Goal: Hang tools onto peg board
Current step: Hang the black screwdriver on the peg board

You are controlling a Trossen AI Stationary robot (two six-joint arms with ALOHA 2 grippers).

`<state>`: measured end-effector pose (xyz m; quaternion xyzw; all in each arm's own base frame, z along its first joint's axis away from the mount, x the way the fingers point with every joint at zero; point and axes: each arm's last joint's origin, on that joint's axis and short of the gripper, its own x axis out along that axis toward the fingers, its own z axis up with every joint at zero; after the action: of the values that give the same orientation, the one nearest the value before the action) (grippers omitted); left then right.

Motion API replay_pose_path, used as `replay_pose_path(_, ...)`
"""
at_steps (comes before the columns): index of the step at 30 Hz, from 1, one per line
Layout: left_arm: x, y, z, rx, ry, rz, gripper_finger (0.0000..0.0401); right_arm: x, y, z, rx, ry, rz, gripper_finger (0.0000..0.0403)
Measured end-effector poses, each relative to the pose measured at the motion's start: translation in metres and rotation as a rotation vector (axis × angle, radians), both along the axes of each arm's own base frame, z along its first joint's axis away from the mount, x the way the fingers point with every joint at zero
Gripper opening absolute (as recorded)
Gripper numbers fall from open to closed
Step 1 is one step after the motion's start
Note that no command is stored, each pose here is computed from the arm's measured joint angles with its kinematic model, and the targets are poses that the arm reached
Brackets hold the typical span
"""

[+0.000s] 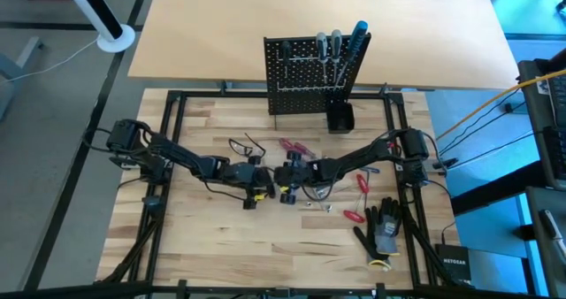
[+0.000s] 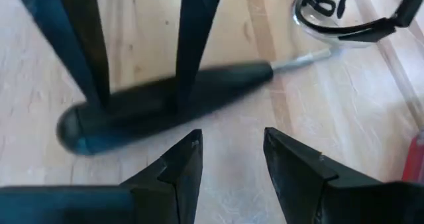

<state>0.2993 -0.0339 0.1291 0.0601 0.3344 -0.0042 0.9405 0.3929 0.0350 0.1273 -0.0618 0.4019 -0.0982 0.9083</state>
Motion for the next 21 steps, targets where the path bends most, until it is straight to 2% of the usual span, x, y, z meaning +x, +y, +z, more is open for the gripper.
replay_pose_path(4,-0.006,-0.002,0.006,0.031,0.035,-0.006,0.0141,0.000,0.000,0.000,-0.002,0.008,0.001,0.0163)
replay_pose_path(6,-0.008,-0.001,0.018,0.048,0.036,0.016,0.0141,0.000,0.000,0.000,-0.002,0.006,0.001,0.0163)
replay_pose_path(15,-0.040,0.008,0.072,0.091,0.020,0.193,0.0141,0.000,0.000,-0.001,-0.003,0.011,0.001,0.0163)
replay_pose_path(21,-0.057,0.016,0.082,0.099,0.051,0.322,0.0142,0.000,0.000,-0.001,-0.001,0.010,-0.001,0.0163)
